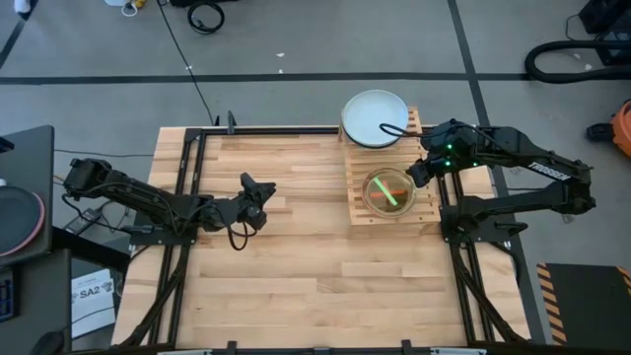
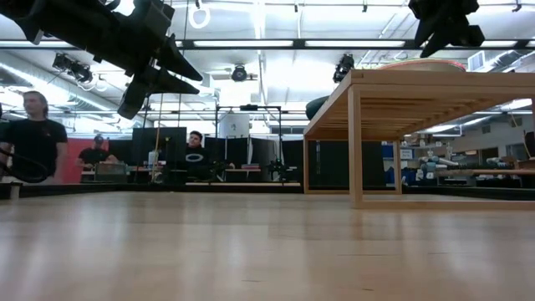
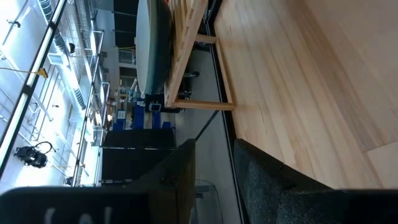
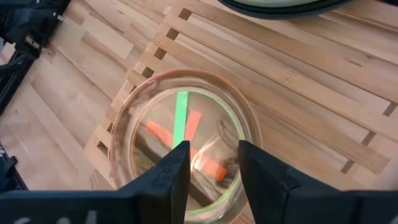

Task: Place and stack plates onto a shelf
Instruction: Return to Home Position

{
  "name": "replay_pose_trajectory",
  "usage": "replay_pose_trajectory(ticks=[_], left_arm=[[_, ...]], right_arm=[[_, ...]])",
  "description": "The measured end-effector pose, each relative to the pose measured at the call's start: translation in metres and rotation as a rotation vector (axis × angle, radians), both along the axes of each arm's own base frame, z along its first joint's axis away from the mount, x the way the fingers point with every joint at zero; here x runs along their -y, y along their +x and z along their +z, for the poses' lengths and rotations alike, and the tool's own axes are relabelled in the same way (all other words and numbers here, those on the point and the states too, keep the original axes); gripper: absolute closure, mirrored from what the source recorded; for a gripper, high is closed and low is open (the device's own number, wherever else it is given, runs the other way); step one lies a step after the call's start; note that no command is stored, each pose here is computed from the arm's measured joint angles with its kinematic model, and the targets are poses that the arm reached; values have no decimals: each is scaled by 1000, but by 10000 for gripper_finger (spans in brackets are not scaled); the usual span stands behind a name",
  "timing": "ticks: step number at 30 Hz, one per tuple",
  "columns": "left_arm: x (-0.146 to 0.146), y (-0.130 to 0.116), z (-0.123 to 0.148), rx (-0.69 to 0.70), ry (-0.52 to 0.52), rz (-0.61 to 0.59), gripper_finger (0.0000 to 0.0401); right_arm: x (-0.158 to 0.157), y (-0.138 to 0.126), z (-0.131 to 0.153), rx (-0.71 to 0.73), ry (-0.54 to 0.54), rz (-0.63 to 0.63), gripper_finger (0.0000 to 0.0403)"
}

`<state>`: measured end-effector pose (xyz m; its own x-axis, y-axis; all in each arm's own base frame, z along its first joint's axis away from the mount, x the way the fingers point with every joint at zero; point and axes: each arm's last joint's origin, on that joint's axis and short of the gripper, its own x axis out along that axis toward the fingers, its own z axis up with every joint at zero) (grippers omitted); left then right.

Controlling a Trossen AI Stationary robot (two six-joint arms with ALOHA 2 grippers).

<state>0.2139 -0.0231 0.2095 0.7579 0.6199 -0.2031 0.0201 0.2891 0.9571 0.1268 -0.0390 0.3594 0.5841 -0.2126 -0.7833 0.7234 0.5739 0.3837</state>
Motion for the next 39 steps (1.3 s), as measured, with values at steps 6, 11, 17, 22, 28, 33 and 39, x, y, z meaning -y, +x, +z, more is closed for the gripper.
replay_pose_trajectory(ticks=[6, 11, 17, 22, 28, 33, 39], left_arm=[[0, 0, 0, 0, 0, 0, 283], [0, 0, 0, 47, -64, 2, 283], [4, 3, -1, 100, -216, -120, 283], [9, 5, 2, 171, -351, -242, 283], [10, 9, 22, 447, -516, -285, 283], [10, 7, 43, 674, -555, -331, 283], [7, -6, 71, 820, -559, -299, 283]], right_arm=[[0, 0, 0, -1, -5, -3, 252], [2, 1, 0, -19, -65, -20, 251], [9, 22, 2, 59, -101, -13, 252], [14, 59, 5, 179, -155, 99, 252], [15, 110, 6, 381, -207, 277, 252], [10, 135, 11, 547, -250, 419, 252], [5, 127, 27, 659, -273, 455, 252]])
